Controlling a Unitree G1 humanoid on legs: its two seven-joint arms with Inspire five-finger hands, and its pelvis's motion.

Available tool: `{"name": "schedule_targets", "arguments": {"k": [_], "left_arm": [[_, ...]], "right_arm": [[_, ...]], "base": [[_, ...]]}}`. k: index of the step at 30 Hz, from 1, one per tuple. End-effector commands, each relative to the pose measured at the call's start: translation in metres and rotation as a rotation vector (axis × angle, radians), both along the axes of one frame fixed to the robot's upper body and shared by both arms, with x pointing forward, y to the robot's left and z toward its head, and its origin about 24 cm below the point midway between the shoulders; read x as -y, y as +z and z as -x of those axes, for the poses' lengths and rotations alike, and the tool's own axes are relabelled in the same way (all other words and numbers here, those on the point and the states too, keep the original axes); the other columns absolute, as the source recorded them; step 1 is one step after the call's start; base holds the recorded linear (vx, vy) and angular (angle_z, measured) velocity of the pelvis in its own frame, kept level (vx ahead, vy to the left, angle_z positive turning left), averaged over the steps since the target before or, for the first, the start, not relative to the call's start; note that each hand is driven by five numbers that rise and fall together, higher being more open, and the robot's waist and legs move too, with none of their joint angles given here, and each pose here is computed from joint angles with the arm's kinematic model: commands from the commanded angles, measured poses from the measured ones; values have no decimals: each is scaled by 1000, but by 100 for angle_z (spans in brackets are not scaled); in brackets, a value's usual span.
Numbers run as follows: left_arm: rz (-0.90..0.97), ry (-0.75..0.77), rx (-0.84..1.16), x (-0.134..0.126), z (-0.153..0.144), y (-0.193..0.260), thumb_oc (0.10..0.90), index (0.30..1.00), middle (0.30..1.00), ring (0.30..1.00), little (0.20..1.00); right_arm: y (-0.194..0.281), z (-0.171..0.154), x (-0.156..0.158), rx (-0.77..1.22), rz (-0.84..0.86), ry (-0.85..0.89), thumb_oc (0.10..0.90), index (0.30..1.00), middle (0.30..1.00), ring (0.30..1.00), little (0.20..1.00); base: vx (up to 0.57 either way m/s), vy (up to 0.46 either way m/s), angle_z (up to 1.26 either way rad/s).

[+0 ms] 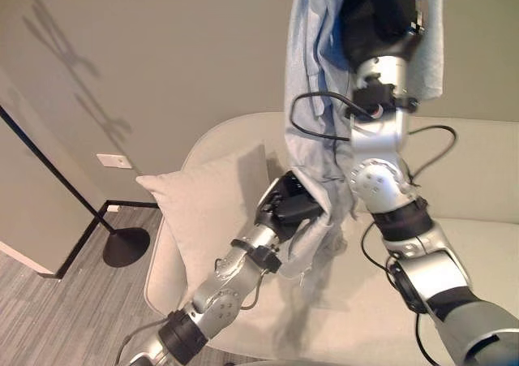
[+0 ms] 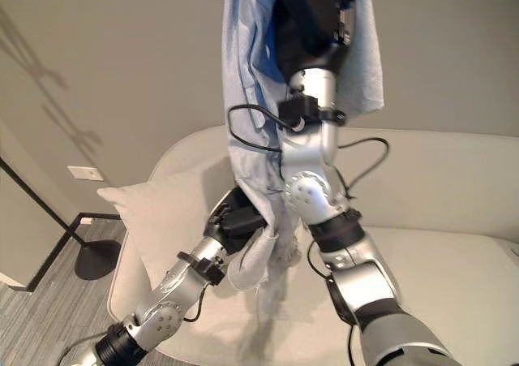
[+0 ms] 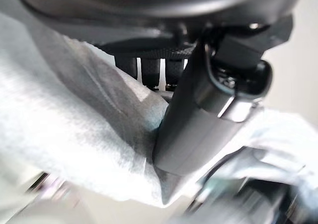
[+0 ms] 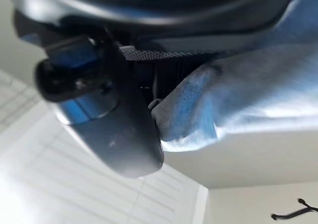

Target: Hang the clothes on the sofa on the clothes rack.

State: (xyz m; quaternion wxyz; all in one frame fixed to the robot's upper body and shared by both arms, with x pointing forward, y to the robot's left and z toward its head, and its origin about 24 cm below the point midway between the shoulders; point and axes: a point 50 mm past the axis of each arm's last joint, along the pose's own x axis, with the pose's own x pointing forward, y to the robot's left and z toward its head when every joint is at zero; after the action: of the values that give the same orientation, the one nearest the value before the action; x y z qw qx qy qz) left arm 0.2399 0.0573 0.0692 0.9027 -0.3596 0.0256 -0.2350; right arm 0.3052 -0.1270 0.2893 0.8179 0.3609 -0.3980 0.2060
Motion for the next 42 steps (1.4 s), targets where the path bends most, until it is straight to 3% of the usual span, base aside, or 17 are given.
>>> {"name": "schedule_targets", "arguments": {"k": [1,3,4,5,6,7,8,9,13,14,17,22,27,34,38,42], "left_arm": [[75,26,260,-1,-10,51,400,300,300,300,300],[67,84,278,-14,-12,53,400,300,300,300,300],[75,230,285,-45,-11,53,400,300,300,300,300],[38,498,322,-101,0,56,400,300,300,300,300],[36,498,319,-101,1,56,400,300,300,300,300],[-45,671,369,-135,12,62,400,300,300,300,300],[-74,726,379,-145,16,62,400,300,300,300,300],[-188,866,426,-172,28,68,400,300,300,300,300],[-252,981,467,-190,34,76,400,300,300,300,300],[-308,1107,534,-205,40,88,400,300,300,300,300],[-340,1237,627,-215,53,105,400,300,300,300,300],[-300,1275,703,-211,59,116,400,300,300,300,300],[-309,1203,724,-195,49,118,400,300,300,300,300],[-343,1061,731,-173,29,117,400,300,300,300,300],[-353,1026,764,-164,25,121,400,300,300,300,300],[-353,956,708,-156,21,109,400,300,300,300,300]], "right_arm": [[57,24,3,296,-2,-7,400,300,300,300,300],[51,26,10,295,21,-21,400,300,300,300,300],[33,31,22,279,73,-27,400,300,300,300,300],[-4,43,39,210,223,-39,400,300,300,300,300],[-5,43,39,207,223,-38,400,300,300,300,300],[-20,53,51,181,318,-63,400,300,300,300,300],[-23,57,56,178,353,-83,400,300,300,300,300],[-26,67,70,189,442,-165,400,300,300,300,300],[-28,78,87,202,450,-270,400,300,300,300,300],[-32,85,102,200,446,-406,400,300,300,300,300],[-45,93,103,169,421,-538,400,300,300,300,300],[-68,91,93,81,403,-520,400,300,300,300,300],[-85,89,80,2,401,-442,400,300,300,300,300],[-93,91,79,-35,362,-506,400,300,300,300,300],[-97,83,61,-46,275,-422,400,300,300,300,300],[-101,85,65,-64,303,-435,400,300,300,300,300]], "base": [[0,0,0],[-16,-42,0],[-116,-211,1],[-104,-192,7],[-118,-216,27],[-65,-112,31],[-163,-168,26],[-141,-77,9],[-231,-10,40],[-239,67,57],[-234,163,76],[-66,222,31],[-34,445,3],[-11,503,40],[-56,661,23],[-9,488,1]]}}
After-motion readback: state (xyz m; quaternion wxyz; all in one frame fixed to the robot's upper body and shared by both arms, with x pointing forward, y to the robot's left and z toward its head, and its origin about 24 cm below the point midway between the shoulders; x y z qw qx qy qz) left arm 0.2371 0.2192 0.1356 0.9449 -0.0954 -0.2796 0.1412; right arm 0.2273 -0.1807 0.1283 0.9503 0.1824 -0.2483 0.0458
